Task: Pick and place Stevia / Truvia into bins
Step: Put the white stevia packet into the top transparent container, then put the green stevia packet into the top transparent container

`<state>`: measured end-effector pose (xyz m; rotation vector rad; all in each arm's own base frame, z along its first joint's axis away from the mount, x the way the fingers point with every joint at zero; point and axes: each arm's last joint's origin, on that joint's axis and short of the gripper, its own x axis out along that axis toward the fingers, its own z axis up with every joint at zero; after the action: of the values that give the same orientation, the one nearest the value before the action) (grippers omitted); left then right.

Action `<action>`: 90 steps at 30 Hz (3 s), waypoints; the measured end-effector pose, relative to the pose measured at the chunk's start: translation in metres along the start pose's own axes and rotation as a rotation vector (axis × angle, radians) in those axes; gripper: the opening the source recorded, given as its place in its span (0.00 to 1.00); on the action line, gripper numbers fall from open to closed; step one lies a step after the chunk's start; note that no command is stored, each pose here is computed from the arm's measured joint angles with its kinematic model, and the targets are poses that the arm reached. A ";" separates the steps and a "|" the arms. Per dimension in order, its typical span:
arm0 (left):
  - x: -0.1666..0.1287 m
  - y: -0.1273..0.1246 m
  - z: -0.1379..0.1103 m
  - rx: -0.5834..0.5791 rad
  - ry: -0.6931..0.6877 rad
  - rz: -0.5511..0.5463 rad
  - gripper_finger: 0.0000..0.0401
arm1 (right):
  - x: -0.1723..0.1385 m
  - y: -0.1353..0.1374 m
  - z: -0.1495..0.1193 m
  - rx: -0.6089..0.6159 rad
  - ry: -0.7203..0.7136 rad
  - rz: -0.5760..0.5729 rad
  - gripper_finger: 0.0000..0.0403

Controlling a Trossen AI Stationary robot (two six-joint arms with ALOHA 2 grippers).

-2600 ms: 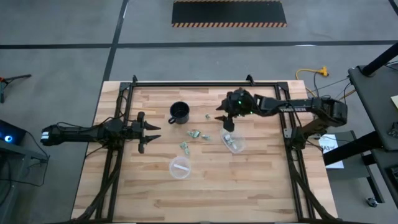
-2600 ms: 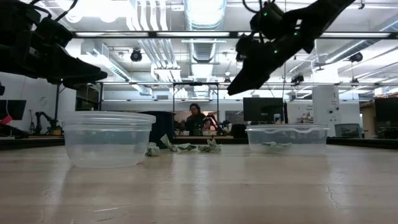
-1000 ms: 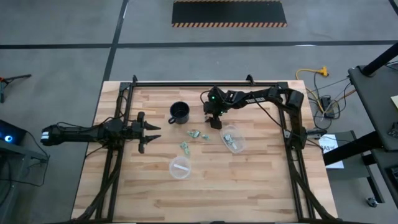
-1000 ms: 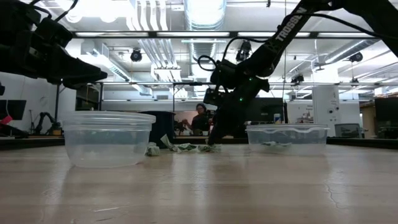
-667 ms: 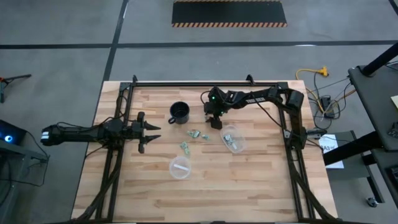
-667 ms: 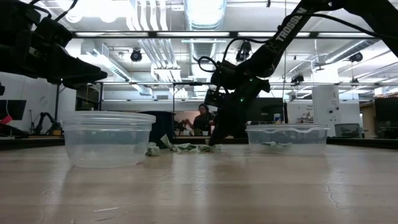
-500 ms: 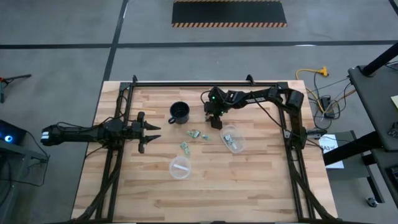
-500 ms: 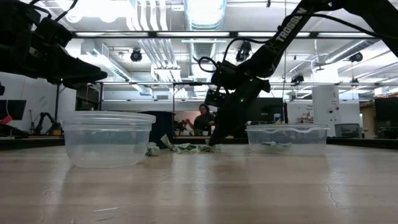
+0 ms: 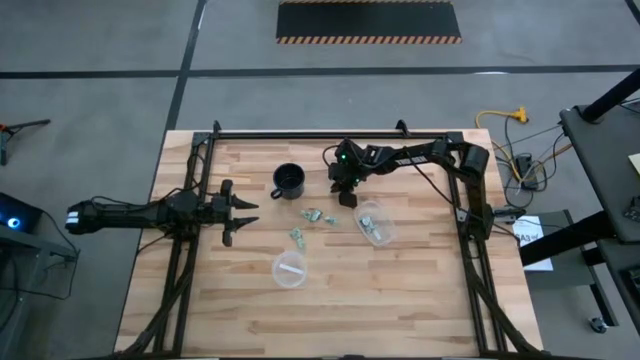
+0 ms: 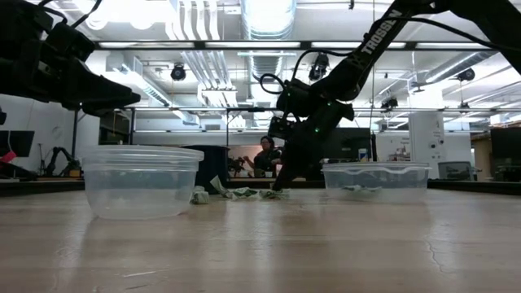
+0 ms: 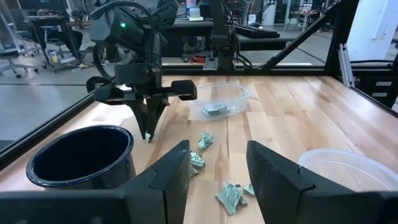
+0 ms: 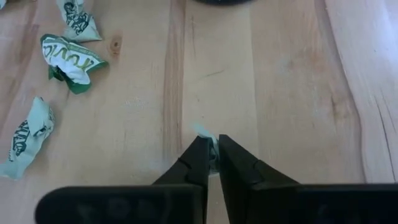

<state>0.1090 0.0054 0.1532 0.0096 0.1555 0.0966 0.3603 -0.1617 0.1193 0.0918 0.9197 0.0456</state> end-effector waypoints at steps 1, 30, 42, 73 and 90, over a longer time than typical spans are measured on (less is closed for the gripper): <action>0.000 0.000 0.000 0.000 0.001 0.000 0.35 | 0.000 0.000 0.000 0.004 0.001 0.000 0.04; 0.000 0.000 0.000 0.000 0.001 0.000 0.35 | -0.094 0.052 0.005 -0.366 -0.470 0.819 0.03; 0.000 0.000 0.000 0.000 0.001 0.000 0.35 | -0.152 0.088 -0.015 -0.314 -0.311 0.422 0.03; 0.000 0.000 0.000 0.000 0.002 0.000 0.35 | -0.167 0.102 -0.046 -0.278 -0.259 0.248 0.21; 0.000 0.000 0.000 0.000 0.002 0.000 0.35 | -0.167 0.102 -0.045 -0.275 -0.268 0.246 0.32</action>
<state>0.1091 0.0054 0.1531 0.0096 0.1574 0.0970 0.2237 -0.0710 0.2348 -0.0450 0.6238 0.3784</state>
